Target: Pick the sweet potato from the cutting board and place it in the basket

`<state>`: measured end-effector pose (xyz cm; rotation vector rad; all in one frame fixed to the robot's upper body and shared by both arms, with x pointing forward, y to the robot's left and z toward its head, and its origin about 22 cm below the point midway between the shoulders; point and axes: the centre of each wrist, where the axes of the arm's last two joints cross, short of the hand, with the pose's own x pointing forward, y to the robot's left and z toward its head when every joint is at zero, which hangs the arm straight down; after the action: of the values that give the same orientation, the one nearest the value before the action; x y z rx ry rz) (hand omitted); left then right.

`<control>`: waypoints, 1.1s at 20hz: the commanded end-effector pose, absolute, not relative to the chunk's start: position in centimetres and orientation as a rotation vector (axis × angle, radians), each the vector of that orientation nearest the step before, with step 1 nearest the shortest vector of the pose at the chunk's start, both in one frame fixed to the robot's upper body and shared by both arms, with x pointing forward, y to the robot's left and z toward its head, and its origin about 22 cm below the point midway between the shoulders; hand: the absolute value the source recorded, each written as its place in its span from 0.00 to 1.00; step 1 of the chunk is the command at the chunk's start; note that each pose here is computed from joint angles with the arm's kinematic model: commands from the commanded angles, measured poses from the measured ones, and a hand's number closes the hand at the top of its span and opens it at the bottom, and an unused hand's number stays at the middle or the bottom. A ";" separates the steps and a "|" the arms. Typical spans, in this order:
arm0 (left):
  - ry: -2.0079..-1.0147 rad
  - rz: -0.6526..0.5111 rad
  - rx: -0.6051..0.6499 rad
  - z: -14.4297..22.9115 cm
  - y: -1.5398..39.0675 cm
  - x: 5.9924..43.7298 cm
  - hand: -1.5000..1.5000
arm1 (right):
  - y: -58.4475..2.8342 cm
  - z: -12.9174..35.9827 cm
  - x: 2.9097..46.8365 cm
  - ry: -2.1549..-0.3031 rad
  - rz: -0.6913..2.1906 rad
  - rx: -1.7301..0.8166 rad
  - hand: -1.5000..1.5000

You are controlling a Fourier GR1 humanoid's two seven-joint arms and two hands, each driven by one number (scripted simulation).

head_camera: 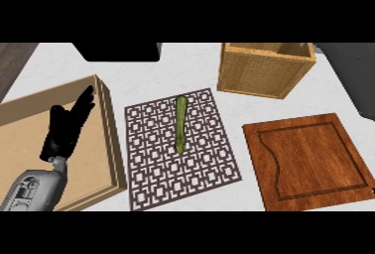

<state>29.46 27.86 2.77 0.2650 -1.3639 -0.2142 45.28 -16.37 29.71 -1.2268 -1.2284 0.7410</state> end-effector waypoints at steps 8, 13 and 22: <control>-1.373 -0.228 0.262 2.1 26.1 30.5 0.50 | -19.7 22.7 46.4 -1.180 0.578 -1.042 1.00; -1.359 -0.217 0.257 2.6 27.9 30.2 0.50 | -21.7 19.4 46.3 -1.254 0.515 -0.975 0.00; -1.352 -0.219 0.261 1.0 29.8 29.0 0.50 | -22.2 21.4 46.0 -1.492 0.208 -1.050 0.00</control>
<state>29.83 27.74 2.54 0.2559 -1.3755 -0.2163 46.22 -21.96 21.26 -1.0172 -1.4111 0.3394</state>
